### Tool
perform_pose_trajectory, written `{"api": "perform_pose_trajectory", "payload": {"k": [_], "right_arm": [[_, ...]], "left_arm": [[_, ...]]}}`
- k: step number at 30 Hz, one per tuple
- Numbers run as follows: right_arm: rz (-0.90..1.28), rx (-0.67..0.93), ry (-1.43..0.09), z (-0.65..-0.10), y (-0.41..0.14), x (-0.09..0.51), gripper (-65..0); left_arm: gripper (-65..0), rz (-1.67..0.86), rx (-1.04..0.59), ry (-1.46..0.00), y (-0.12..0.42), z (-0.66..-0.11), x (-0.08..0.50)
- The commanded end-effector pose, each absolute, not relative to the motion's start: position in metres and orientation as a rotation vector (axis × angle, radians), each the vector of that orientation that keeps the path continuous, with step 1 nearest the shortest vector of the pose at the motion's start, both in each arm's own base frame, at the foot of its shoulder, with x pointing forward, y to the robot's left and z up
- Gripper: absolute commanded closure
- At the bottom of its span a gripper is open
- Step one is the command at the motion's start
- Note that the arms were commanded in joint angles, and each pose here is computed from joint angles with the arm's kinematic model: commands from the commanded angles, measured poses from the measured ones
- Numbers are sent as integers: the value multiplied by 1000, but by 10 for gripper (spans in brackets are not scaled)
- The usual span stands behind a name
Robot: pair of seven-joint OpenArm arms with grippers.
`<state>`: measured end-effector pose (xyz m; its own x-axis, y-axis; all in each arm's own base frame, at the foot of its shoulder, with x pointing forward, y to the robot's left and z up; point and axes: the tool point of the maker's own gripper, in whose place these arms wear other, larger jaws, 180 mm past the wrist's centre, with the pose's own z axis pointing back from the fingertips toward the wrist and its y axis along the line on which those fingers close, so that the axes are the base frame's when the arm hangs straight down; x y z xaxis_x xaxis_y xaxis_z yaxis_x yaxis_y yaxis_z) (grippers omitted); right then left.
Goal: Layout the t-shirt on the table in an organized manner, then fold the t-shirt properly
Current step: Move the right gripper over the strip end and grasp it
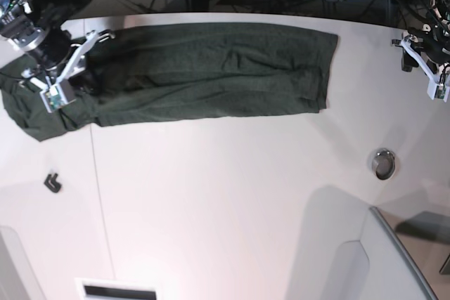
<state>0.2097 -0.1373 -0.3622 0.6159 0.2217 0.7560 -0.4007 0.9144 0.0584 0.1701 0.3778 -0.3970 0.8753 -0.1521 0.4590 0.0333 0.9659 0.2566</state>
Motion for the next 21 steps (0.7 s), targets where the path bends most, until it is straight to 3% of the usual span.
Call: {"api": "perform_pose_trajectory", "payload": {"k": [1,8,21], "right_arm": [[379,263,-875,-355,-127,217,0],[480,416,-774,-384,-67,214,0],[637,573,-731,-393,7,215,-2]], "left_arm": [[-327,-109,267,-524,384,-387,177],[-327,-109,267,-521,384,-387,175],[-327,-109,267,-521,384,-387,175]]}}
